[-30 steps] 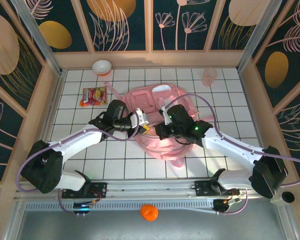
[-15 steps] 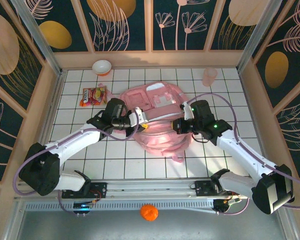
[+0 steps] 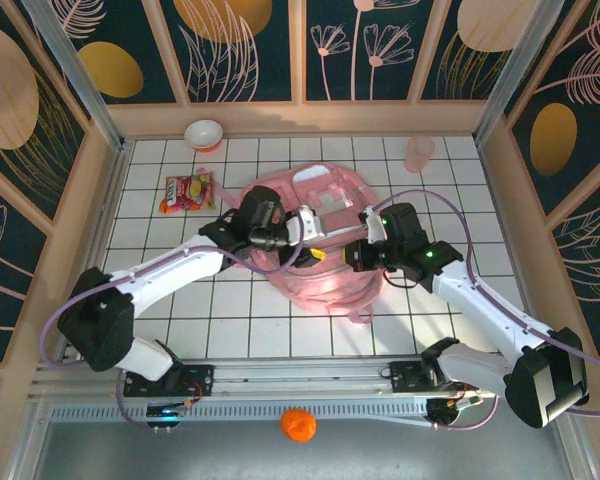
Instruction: Pack the student bag
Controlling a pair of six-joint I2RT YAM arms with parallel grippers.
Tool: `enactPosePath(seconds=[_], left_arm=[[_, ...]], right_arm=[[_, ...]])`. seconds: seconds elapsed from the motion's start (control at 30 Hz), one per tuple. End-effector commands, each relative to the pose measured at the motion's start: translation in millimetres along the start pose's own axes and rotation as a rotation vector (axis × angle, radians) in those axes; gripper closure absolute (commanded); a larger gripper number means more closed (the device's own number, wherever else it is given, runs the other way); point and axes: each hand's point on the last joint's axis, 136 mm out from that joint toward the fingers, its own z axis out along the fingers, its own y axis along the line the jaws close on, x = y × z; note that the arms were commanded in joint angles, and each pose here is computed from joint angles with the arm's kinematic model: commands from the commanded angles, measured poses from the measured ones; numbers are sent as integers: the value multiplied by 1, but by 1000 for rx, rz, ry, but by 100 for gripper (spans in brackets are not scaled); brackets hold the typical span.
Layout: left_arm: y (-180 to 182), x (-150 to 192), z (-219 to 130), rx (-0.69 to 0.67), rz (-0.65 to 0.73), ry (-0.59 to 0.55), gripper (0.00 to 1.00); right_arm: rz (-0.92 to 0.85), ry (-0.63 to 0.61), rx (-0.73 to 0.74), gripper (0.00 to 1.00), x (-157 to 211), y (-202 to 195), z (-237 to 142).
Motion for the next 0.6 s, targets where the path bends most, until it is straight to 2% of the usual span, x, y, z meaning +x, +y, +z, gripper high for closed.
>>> enactPosePath(seconds=[0.0, 0.13, 0.17, 0.23, 0.3, 0.43, 0.5, 0.57], left_arm=[[3, 4, 18, 0, -26, 28, 43], [10, 18, 28, -27, -37, 70, 53], [11, 20, 30, -31, -34, 75, 60], [8, 22, 29, -21, -13, 80, 86], [1, 27, 23, -5, 38, 91, 97], [-1, 51, -1, -10, 74, 114, 100], [0, 62, -15, 1, 65, 118, 100], [0, 70, -27, 7, 79, 120, 100]], right_arm=[[-18, -56, -56, 100, -15, 16, -4], [-46, -49, -80, 100, -14, 25, -5], [-48, -50, -81, 100, -15, 26, -5], [-40, -53, -51, 100, -16, 20, -6], [-10, -52, 1, 100, -16, 4, -10], [32, -46, 69, 100, -15, -29, -23], [40, -37, 91, 100, -13, -36, -24], [43, 4, 53, 100, -4, -29, -16]])
